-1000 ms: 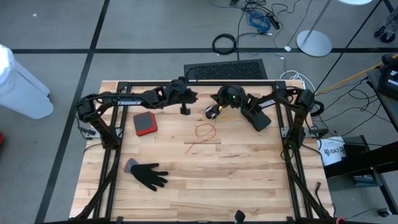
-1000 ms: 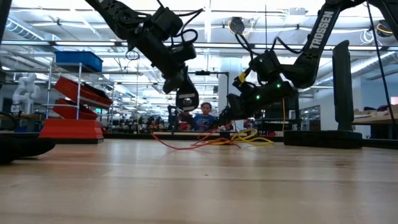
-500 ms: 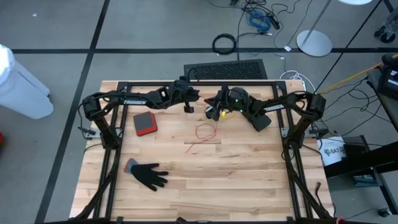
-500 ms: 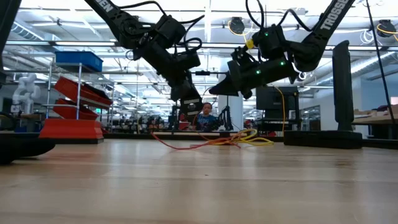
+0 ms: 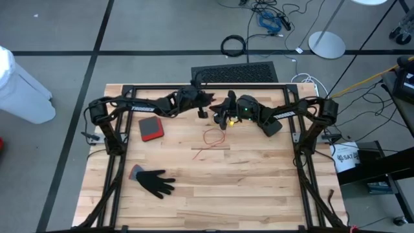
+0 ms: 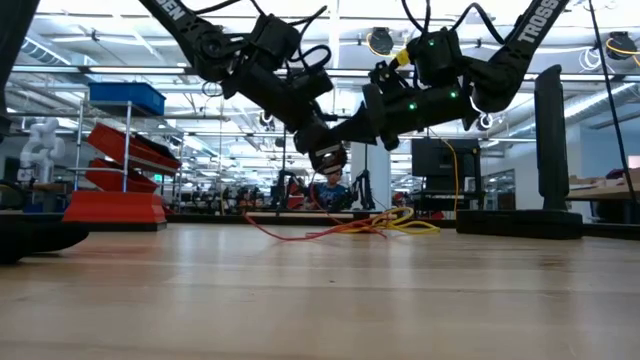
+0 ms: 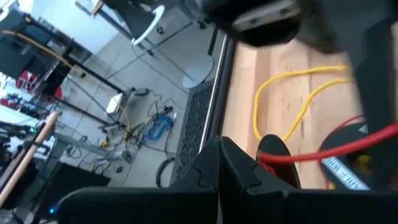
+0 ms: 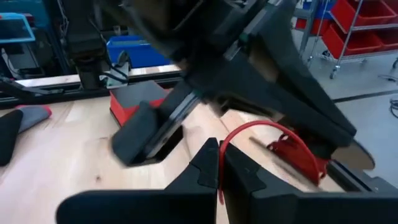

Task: Coil cords
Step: Coil the red wire into the spool

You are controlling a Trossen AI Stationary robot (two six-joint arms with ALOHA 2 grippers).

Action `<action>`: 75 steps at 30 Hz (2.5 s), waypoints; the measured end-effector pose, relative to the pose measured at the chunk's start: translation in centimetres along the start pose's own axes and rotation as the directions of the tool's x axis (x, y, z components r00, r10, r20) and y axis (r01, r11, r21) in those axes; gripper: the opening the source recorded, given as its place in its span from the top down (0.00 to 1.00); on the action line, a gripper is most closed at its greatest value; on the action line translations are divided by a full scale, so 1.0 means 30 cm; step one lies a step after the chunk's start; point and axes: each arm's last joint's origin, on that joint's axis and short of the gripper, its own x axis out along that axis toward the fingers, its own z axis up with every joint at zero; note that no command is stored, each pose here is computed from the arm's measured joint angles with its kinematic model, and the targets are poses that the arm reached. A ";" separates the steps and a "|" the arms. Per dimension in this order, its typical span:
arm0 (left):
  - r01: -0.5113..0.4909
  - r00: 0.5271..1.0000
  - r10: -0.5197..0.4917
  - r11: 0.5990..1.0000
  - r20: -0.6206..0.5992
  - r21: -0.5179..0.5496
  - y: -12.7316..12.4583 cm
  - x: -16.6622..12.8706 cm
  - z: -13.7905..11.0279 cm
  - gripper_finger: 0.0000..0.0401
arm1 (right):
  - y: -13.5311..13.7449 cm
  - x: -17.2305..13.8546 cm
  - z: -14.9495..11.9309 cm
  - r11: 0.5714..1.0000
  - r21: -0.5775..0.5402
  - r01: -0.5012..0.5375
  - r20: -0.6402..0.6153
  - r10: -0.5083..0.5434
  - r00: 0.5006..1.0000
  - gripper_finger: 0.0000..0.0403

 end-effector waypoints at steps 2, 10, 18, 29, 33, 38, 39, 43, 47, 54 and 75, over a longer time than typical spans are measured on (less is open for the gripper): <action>0.001 1.000 -0.001 1.000 0.019 0.001 -0.010 -0.003 0.014 1.00 | 0.000 0.000 0.002 1.000 0.001 -0.001 0.007 0.001 1.000 1.00; -0.060 0.987 0.072 0.995 0.147 -0.080 -0.008 -0.015 0.073 1.00 | 0.026 0.002 0.001 1.000 -0.001 -0.013 0.004 0.013 1.000 1.00; -0.072 0.970 0.122 0.970 0.208 -0.233 0.008 -0.021 0.093 1.00 | 0.038 0.003 -0.001 0.998 -0.044 0.047 0.001 -0.047 0.999 1.00; -0.081 0.963 0.137 0.969 0.231 -0.234 0.002 -0.027 0.109 1.00 | 0.066 0.003 0.019 0.994 -0.100 0.043 0.066 -0.036 0.997 1.00; -0.082 0.954 0.156 0.957 0.255 -0.278 0.006 -0.031 0.119 1.00 | 0.066 0.006 0.013 0.995 -0.093 0.042 0.058 -0.037 0.998 1.00; -0.093 0.931 0.194 0.945 0.308 -0.315 0.007 -0.043 0.144 1.00 | 0.064 0.020 -0.016 0.995 -0.084 0.048 0.042 -0.044 0.998 1.00; -0.092 0.927 0.198 0.943 0.318 -0.320 0.006 -0.045 0.150 1.00 | 0.063 0.023 -0.021 0.995 -0.083 0.058 0.040 -0.055 0.998 1.00; -0.068 0.916 0.210 0.922 0.343 -0.381 0.003 -0.052 0.163 1.00 | 0.061 0.030 -0.032 0.994 -0.082 0.073 0.051 -0.069 0.996 1.00; -0.047 0.908 0.217 0.902 0.357 -0.429 0.008 -0.054 0.166 1.00 | 0.055 0.030 -0.032 0.991 -0.099 0.091 0.053 -0.086 0.995 1.00; -0.017 0.902 0.211 0.890 0.376 -0.457 0.013 -0.058 0.169 1.00 | 0.053 0.030 -0.035 0.980 -0.167 0.106 0.045 -0.100 0.994 1.00; 0.127 0.920 0.060 0.889 0.388 -0.440 0.108 -0.209 0.213 1.00 | -0.037 0.025 -0.061 0.969 -0.221 0.111 -0.040 -0.123 0.992 1.00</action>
